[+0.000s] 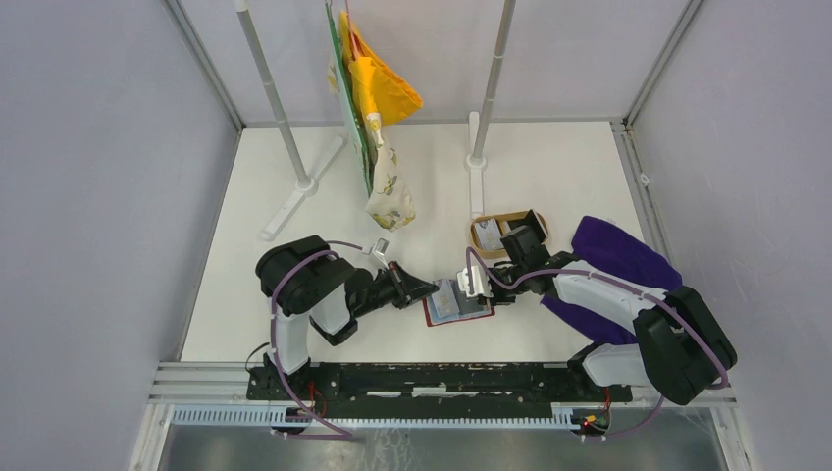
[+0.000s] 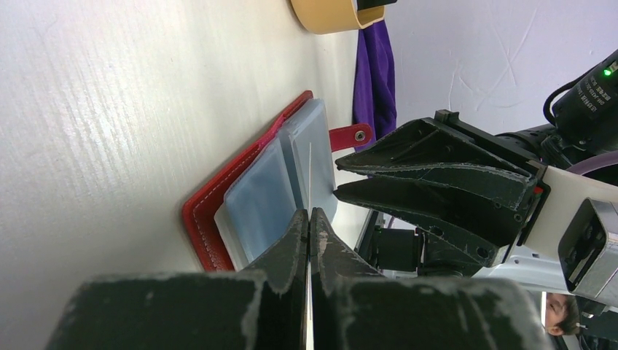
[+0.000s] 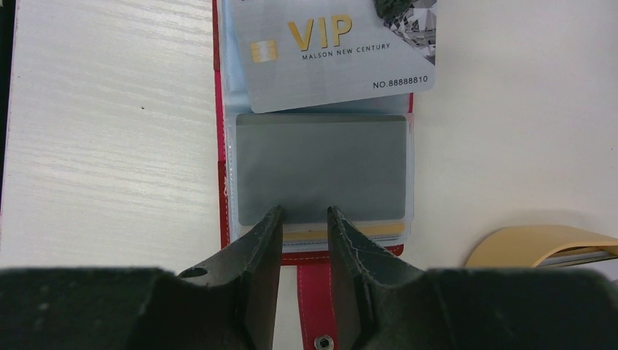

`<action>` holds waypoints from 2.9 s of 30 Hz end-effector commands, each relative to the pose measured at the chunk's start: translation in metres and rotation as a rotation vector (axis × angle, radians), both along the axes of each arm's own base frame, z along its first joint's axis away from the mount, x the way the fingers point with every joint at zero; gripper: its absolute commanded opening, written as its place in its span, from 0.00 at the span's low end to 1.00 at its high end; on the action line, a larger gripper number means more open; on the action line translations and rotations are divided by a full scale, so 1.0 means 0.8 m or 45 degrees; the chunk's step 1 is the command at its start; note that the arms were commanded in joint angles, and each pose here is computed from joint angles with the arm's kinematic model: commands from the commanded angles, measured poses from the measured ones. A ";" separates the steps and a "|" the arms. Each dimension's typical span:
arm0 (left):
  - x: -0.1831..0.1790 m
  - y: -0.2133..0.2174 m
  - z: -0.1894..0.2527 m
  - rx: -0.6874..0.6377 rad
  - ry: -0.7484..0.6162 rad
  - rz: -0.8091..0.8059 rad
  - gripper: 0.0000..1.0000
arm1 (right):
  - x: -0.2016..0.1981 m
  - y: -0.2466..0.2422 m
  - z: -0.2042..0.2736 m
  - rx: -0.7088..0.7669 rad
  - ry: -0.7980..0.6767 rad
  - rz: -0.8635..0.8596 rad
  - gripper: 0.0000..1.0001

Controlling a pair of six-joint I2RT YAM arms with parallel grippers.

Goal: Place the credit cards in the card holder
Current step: Insert the credit card into the card holder.

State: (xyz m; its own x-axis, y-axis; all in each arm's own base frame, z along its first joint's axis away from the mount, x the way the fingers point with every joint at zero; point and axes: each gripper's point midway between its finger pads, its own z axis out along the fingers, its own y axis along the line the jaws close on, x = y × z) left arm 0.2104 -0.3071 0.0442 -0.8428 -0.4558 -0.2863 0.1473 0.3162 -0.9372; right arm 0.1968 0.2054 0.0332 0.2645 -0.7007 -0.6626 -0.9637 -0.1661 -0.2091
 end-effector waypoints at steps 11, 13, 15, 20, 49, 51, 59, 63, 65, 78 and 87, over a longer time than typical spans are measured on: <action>0.007 -0.007 0.074 -0.248 -0.131 0.036 0.02 | 0.000 -0.011 -0.009 -0.076 0.016 -0.021 0.35; 0.007 -0.005 0.077 -0.253 -0.136 0.048 0.02 | 0.000 -0.011 -0.009 -0.077 0.016 -0.021 0.35; 0.008 -0.005 0.078 -0.256 -0.136 0.056 0.02 | 0.000 -0.011 -0.009 -0.076 0.017 -0.022 0.35; 0.005 -0.007 0.081 -0.262 -0.139 0.057 0.02 | 0.000 -0.011 -0.009 -0.074 0.017 -0.019 0.35; 0.007 -0.015 0.036 -0.120 -0.148 0.146 0.02 | -0.001 -0.011 -0.009 -0.077 0.026 -0.018 0.36; 0.005 -0.019 0.034 -0.113 -0.154 0.138 0.02 | -0.001 -0.011 -0.009 -0.076 0.028 -0.021 0.36; 0.002 -0.028 0.038 -0.125 -0.173 0.123 0.02 | -0.001 -0.011 -0.009 -0.076 0.027 -0.020 0.37; -0.004 -0.032 0.036 -0.143 -0.131 0.108 0.02 | -0.002 -0.010 -0.009 -0.074 0.027 -0.018 0.37; -0.008 -0.035 0.035 -0.148 -0.119 0.098 0.02 | -0.001 -0.010 -0.008 -0.072 0.024 -0.020 0.38; -0.017 -0.034 0.020 -0.127 -0.004 0.085 0.02 | -0.001 -0.011 -0.009 -0.075 0.025 -0.022 0.39; -0.019 -0.039 0.021 -0.114 -0.006 0.051 0.02 | -0.002 -0.012 -0.011 -0.080 0.027 -0.024 0.39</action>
